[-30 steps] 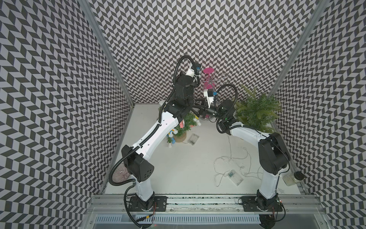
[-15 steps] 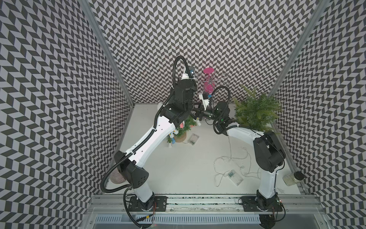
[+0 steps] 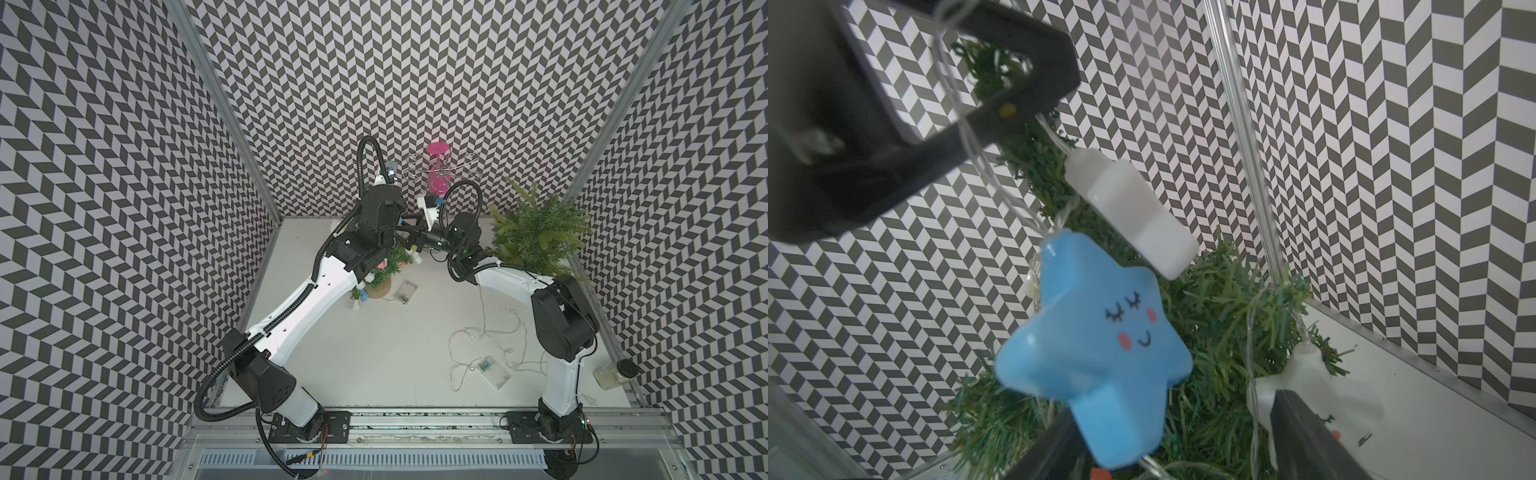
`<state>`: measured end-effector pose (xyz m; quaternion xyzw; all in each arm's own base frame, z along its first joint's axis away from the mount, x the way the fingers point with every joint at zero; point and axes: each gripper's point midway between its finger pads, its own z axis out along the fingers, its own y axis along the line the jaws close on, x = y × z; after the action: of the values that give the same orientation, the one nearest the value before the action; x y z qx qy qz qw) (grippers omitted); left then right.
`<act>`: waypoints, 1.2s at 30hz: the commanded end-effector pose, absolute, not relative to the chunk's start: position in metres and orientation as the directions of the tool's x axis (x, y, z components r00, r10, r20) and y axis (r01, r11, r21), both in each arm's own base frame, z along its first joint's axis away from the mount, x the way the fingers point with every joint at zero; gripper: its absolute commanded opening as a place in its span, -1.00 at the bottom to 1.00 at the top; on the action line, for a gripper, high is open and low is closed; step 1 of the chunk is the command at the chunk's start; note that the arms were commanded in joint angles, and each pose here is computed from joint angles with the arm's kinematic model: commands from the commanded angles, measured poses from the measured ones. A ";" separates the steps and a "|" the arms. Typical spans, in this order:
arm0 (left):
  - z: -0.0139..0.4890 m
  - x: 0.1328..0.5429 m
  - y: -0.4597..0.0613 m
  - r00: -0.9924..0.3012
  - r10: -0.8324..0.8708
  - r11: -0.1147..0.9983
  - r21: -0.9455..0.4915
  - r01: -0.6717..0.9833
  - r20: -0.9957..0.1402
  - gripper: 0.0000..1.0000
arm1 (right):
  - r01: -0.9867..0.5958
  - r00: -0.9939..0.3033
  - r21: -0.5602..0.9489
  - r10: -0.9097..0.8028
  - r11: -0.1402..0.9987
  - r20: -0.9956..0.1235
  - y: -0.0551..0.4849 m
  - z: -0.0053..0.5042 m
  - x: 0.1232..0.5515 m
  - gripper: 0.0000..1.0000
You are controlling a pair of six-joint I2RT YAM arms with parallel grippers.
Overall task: Wrap string light around the christmas tree
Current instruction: Wrap the light string around the Christmas tree.
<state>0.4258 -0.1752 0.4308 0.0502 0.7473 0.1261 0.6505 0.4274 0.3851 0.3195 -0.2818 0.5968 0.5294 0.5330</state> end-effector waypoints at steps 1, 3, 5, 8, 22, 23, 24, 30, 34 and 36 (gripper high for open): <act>0.431 0.421 -0.169 -0.130 0.162 0.982 0.173 -0.077 -0.978 -1.00 | -0.912 -0.215 0.288 0.259 0.292 -0.942 0.377 0.342 0.420 0.37; 0.427 0.418 -0.169 -0.135 0.149 0.985 0.160 -0.072 -0.980 -1.00 | -0.911 -0.206 0.283 0.262 0.301 -0.943 0.374 0.342 0.417 0.37; 0.425 0.417 -0.171 -0.125 0.138 0.988 0.145 -0.053 -0.983 -1.00 | -0.911 -0.192 0.274 0.273 0.307 -0.943 0.368 0.345 0.412 0.37; 0.415 0.415 -0.170 -0.145 0.131 0.989 0.139 -0.047 -0.981 -0.93 | -0.915 -0.171 0.260 0.285 0.310 -0.943 0.362 0.353 0.404 0.39; 0.401 0.401 -0.161 -0.147 0.089 0.995 0.095 -0.040 -0.985 -0.41 | -0.918 -0.127 0.226 0.301 0.325 -0.945 0.342 0.364 0.376 0.45; 0.401 0.401 -0.162 -0.146 0.087 0.995 0.093 -0.035 -0.985 -0.37 | -0.917 -0.124 0.224 0.298 0.329 -0.946 0.341 0.364 0.375 0.45; 0.402 0.402 -0.163 -0.142 0.087 0.995 0.092 -0.031 -0.986 -0.31 | -0.916 -0.120 0.221 0.295 0.336 -0.948 0.340 0.363 0.374 0.45; 0.408 0.396 -0.158 -0.120 0.079 0.996 0.084 -0.039 -0.990 -0.15 | -0.906 -0.106 0.211 0.285 0.367 -0.953 0.336 0.363 0.376 0.47; 0.415 0.391 -0.164 -0.095 0.056 0.998 0.054 0.018 -0.994 0.20 | -0.900 -0.108 0.215 0.283 0.380 -0.953 0.337 0.359 0.382 0.47; 0.417 0.386 -0.167 -0.074 0.042 0.998 0.038 0.055 -0.996 0.44 | -0.900 -0.115 0.218 0.276 0.378 -0.954 0.338 0.357 0.383 0.48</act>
<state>0.3943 -0.1684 0.3987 0.0415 0.7524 0.0311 0.6567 0.3824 0.3427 0.3381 -0.2738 0.5861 0.4924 0.5823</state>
